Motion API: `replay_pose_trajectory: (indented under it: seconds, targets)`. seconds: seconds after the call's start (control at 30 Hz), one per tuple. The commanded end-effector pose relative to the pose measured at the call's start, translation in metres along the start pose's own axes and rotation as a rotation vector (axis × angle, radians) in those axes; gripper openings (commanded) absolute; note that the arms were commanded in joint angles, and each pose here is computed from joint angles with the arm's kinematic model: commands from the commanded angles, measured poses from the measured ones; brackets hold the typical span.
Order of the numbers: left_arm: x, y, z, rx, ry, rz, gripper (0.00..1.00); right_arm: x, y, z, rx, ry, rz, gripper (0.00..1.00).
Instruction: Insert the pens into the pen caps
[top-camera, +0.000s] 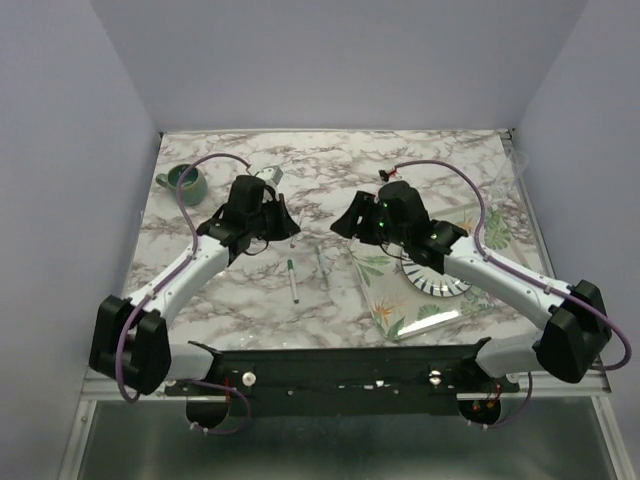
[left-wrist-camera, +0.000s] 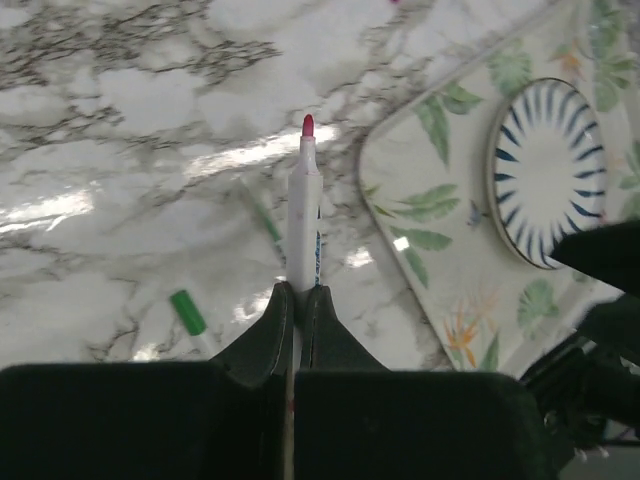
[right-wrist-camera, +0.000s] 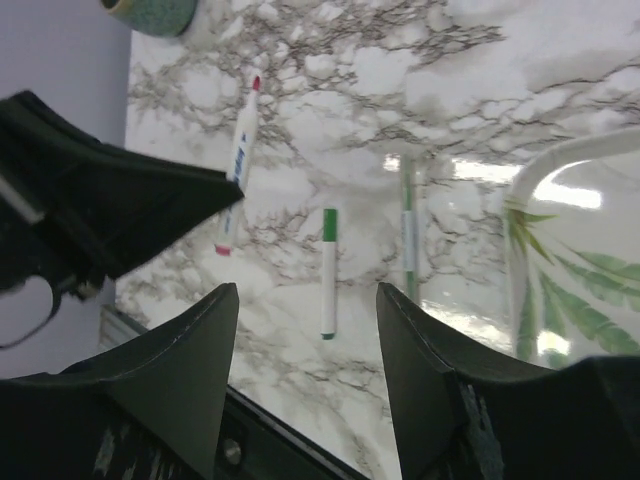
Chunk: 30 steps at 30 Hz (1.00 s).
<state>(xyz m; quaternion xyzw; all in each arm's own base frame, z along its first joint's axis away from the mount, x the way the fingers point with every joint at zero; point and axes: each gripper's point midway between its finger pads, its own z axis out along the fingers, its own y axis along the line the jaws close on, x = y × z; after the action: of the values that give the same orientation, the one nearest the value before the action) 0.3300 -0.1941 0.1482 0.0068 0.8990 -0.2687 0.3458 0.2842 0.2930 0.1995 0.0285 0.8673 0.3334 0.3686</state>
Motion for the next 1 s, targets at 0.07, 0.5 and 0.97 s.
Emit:
replay_pose_trajectory:
  seconds: [0.07, 0.5, 0.97]
  targets:
    - [0.009, -0.088, -0.053, 0.371, -0.070, 0.127, 0.00, -0.027, 0.067, 0.015, -0.196, 0.019, 0.097, 0.64]
    - [0.005, -0.118, -0.076, 0.462, -0.132, 0.166, 0.00, -0.017, 0.073, 0.015, -0.275, 0.033, 0.131, 0.21]
    - [0.023, -0.128, -0.078, 0.560, -0.042, 0.215, 0.38, -0.033, 0.107, -0.013, -0.443, -0.011, 0.061, 0.01]
